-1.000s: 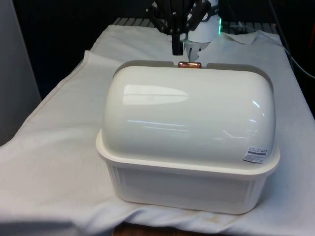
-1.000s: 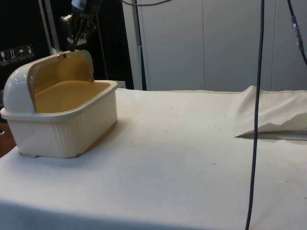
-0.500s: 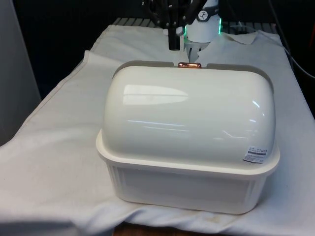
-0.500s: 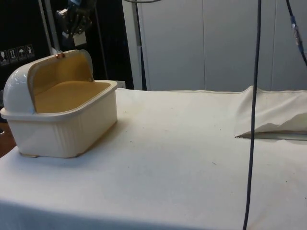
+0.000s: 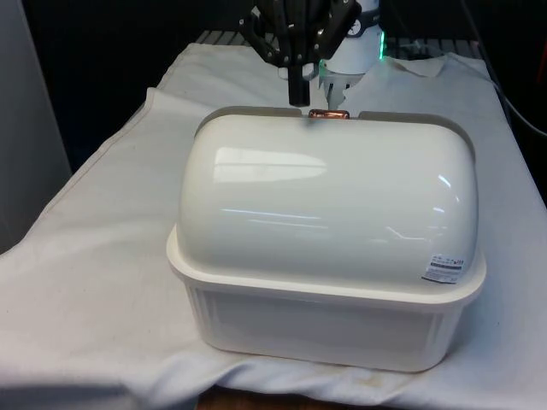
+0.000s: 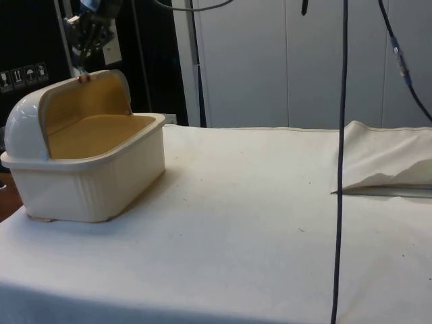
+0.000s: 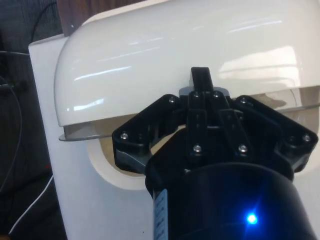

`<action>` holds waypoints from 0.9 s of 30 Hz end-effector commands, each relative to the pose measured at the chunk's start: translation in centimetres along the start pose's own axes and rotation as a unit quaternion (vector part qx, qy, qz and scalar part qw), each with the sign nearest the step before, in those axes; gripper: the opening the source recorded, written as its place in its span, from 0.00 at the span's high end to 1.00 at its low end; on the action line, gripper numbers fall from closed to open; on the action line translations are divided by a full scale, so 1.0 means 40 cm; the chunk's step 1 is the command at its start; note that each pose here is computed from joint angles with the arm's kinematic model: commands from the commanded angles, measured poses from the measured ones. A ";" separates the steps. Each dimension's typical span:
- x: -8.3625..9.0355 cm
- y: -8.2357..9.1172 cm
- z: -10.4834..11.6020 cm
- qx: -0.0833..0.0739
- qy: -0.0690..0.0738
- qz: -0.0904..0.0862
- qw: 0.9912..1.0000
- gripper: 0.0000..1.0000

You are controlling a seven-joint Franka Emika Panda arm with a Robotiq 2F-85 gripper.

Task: Open the lid, then close it.

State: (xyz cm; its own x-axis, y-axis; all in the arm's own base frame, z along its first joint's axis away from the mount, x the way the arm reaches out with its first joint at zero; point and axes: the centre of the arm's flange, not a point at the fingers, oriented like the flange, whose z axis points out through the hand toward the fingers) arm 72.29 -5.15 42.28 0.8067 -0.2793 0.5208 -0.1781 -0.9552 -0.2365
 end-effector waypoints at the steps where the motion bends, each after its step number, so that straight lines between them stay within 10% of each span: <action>1: 0.002 -0.004 0.000 0.004 -0.001 0.002 1.000 1.00; 27: -0.035 -0.030 0.047 0.005 -0.026 0.006 1.000 1.00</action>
State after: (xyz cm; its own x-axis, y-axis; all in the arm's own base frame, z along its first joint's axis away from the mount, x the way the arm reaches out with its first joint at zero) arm 72.42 -3.44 40.30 0.8329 -0.2854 0.4743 -0.1831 -0.9507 -0.2504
